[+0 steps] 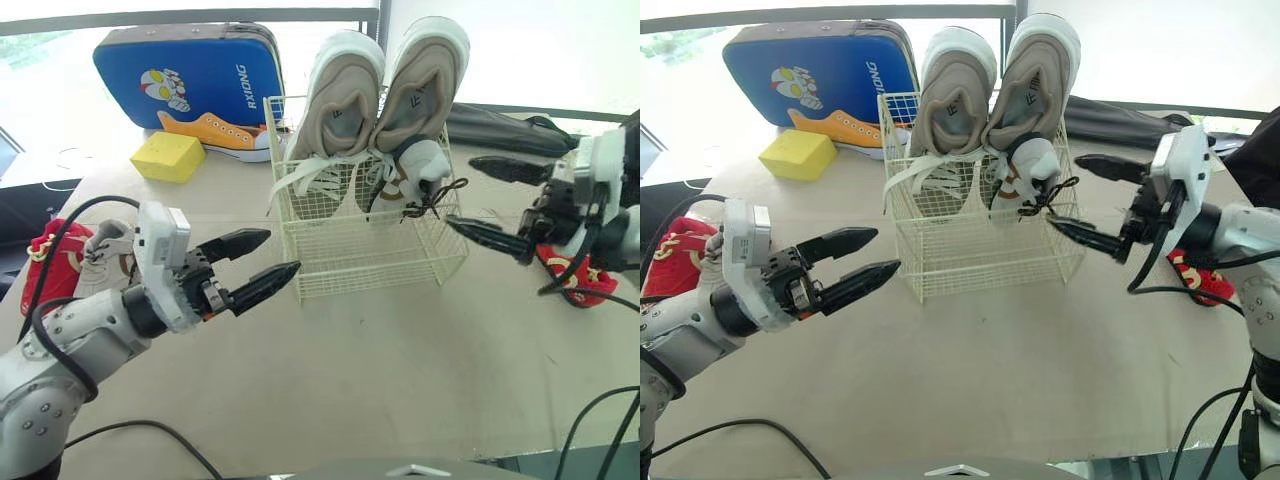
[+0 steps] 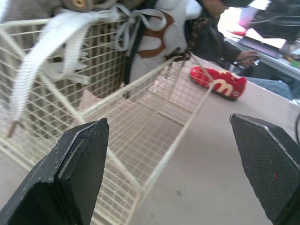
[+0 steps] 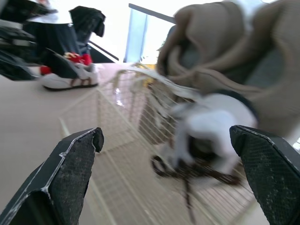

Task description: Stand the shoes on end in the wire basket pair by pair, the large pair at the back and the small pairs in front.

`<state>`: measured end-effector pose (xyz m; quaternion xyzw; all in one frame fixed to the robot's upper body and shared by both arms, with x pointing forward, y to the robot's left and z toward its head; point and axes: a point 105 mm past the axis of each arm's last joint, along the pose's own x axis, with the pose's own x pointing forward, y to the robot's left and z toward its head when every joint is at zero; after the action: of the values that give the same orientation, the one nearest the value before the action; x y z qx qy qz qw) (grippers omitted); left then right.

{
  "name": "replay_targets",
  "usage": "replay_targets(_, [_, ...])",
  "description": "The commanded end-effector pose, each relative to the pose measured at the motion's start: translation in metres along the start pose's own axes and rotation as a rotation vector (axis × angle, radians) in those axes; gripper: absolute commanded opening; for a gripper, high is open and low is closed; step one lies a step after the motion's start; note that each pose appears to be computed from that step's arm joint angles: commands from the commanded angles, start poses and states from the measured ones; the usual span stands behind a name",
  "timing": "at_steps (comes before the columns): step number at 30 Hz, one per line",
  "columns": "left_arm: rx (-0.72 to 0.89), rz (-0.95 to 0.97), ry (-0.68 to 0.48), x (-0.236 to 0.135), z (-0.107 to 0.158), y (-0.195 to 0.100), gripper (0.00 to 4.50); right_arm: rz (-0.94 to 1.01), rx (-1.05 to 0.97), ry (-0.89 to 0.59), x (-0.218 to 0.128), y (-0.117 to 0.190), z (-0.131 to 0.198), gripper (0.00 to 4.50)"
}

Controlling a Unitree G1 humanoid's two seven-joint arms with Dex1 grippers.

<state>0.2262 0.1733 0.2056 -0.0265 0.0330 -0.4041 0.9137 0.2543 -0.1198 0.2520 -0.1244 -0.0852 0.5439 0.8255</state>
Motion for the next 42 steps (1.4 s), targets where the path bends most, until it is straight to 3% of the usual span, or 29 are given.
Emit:
replay_targets(1, [0.008,0.057,-0.001,-0.002,-0.003,0.008,4.50,0.115,0.017,-0.017,0.019,0.034,0.001,4.48])
replay_targets(6, [-0.049,0.138,0.014,-0.009,-0.010,0.020,4.50,0.169,0.014,0.002,0.037,0.051,-0.010,4.48])
replay_targets(12, [-0.243,0.389,0.097,-0.070,-0.019,0.079,4.50,0.337,-0.033,-0.082,0.055,0.065,-0.003,4.48])
replay_targets(19, [-0.352,0.567,0.225,-0.127,0.001,0.145,4.50,0.404,-0.066,-0.131,0.064,0.061,0.009,4.48])
replay_targets(22, [-0.376,0.630,0.317,-0.149,-0.005,0.166,4.50,0.395,-0.074,-0.134,0.065,0.060,0.009,4.48])
replay_targets(27, [-0.308,0.781,0.371,-0.181,0.006,0.205,4.50,0.344,-0.074,-0.129,0.061,0.062,0.010,4.48])
replay_targets(31, [-0.277,0.841,0.420,-0.192,0.005,0.220,4.50,0.307,-0.072,-0.120,0.059,0.062,0.010,4.48])
replay_targets(42, [-0.335,0.806,0.563,-0.196,-0.025,0.221,4.50,0.311,-0.099,-0.137,0.047,0.069,0.019,4.48])
